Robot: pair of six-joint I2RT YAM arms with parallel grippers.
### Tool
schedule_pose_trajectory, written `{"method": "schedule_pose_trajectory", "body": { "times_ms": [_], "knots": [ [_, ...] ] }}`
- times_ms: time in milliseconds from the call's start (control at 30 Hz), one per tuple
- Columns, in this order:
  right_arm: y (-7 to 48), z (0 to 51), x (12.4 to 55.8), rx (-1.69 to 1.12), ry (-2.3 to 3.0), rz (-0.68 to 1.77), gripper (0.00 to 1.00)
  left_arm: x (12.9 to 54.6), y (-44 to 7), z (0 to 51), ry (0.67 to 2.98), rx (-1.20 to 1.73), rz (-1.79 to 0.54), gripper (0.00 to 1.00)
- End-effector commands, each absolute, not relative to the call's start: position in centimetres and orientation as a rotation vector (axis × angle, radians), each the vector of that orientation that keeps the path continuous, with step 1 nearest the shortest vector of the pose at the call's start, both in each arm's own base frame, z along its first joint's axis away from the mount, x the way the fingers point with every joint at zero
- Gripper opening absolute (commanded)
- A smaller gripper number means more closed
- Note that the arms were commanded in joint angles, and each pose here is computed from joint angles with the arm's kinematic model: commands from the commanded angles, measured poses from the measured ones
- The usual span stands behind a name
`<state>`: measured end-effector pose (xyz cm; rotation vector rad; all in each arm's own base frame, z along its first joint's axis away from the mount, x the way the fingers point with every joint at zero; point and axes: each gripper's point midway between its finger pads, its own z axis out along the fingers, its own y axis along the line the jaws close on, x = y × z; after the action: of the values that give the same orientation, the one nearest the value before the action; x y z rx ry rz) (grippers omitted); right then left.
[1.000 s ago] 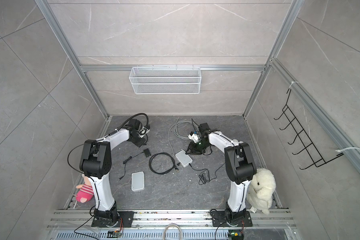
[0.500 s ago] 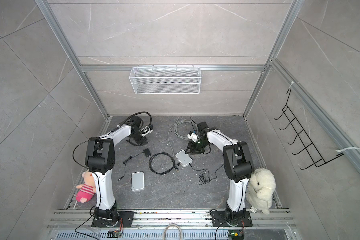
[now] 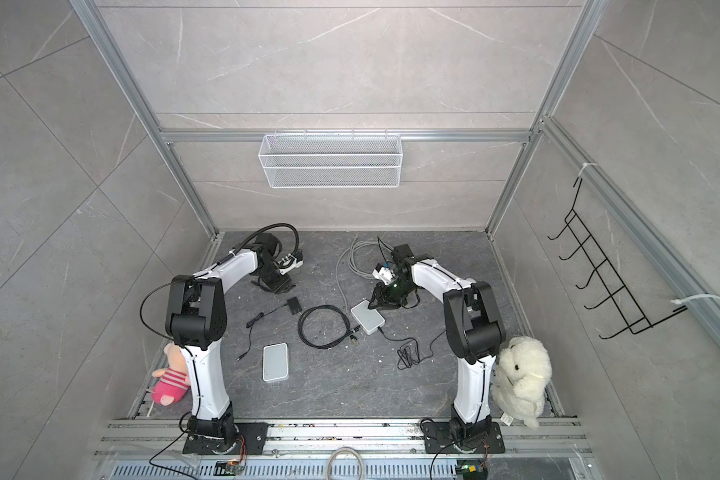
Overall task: Insert the plug into the switch port
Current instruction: 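Grasp the black ethernet cable's plug end with the left gripper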
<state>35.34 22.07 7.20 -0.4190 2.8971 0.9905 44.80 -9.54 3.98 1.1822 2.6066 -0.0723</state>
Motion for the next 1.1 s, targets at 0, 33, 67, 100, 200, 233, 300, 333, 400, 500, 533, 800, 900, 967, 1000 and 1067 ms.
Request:
{"method": "schedule_pose_trajectory", "body": {
  "times_ms": [0, 33, 67, 100, 200, 233, 300, 333, 400, 500, 533, 800, 900, 967, 1000, 1067],
  "knots": [
    [21.9, 6.2, 34.8, -0.425, 2.929, 0.974, 0.36, 44.7, -9.5, 5.0, 2.566, 1.19, -0.068, 0.5],
    [22.0, 6.2, 34.8, -0.425, 2.929, 0.974, 0.36, 45.1, -9.3, 4.6, 2.566, 1.173, -0.05, 0.5],
    [22.0, 6.1, 34.8, -0.427, 2.931, 0.977, 0.36, 45.2, -9.3, 4.2, 2.57, 1.168, -0.049, 0.5],
    [22.1, 6.2, 34.8, -0.427, 2.93, 0.979, 0.36, 45.4, -9.2, 3.8, 2.573, 1.162, -0.043, 0.49],
    [22.2, 6.3, 34.6, -0.44, 2.932, 0.979, 0.35, 45.9, -9.2, 2.8, 2.573, 1.145, -0.033, 0.44],
    [22.3, 6.4, 34.6, -0.448, 2.932, 0.977, 0.35, 45.9, -9.1, 2.7, 2.573, 1.141, -0.032, 0.4],
    [22.2, 6.6, 34.5, -0.457, 2.931, 0.972, 0.34, 46.2, -9.1, 2.6, 2.57, 1.133, -0.034, 0.28],
    [22.2, 6.8, 34.5, -0.464, 2.926, 0.971, 0.34, 46.3, -9.2, 2.8, 2.565, 1.127, -0.036, 0.24],
    [22.2, 7.0, 34.4, -0.464, 2.922, 0.973, 0.34, 46.6, -9.3, 3.2, 2.55, 1.122, -0.037, 0.18],
    [22.4, 7.5, 34.7, -0.457, 2.902, 0.992, 0.34, 47.5, -9.4, 4.7, 2.518, 1.096, -0.018, 0.13],
    [22.6, 7.6, 34.8, -0.454, 2.895, 1.001, 0.34, 48.0, -9.4, 5.5, 2.5, 1.081, -0.006, 0.11],
    [23.2, 9.6, 35.7, -0.435, 2.817, 1.048, 0.35, 48.4, -12.2, 14.7, 2.382, 0.981, -0.131, 0.09],
    [23.0, 9.9, 36.0, -0.4, 2.792, 1.077, 0.37, 45.9, -16.4, 17.2, 2.344, 1.036, -0.232, 0.09],
    [22.5, 9.6, 36.2, -0.371, 2.793, 1.07, 0.37, 43.6, -20.0, 17.5, 2.331, 1.1, -0.281, 0.1],
    [22.1, 9.4, 36.3, -0.355, 2.794, 1.065, 0.37, 42.4, -21.6, 17.0, 2.341, 1.132, -0.293, 0.11],
    [21.6, 9.3, 36.4, -0.324, 2.79, 1.07, 0.37, 40.0, -24.1, 16.0, 2.377, 1.183, -0.292, 0.11]
  ]
}}
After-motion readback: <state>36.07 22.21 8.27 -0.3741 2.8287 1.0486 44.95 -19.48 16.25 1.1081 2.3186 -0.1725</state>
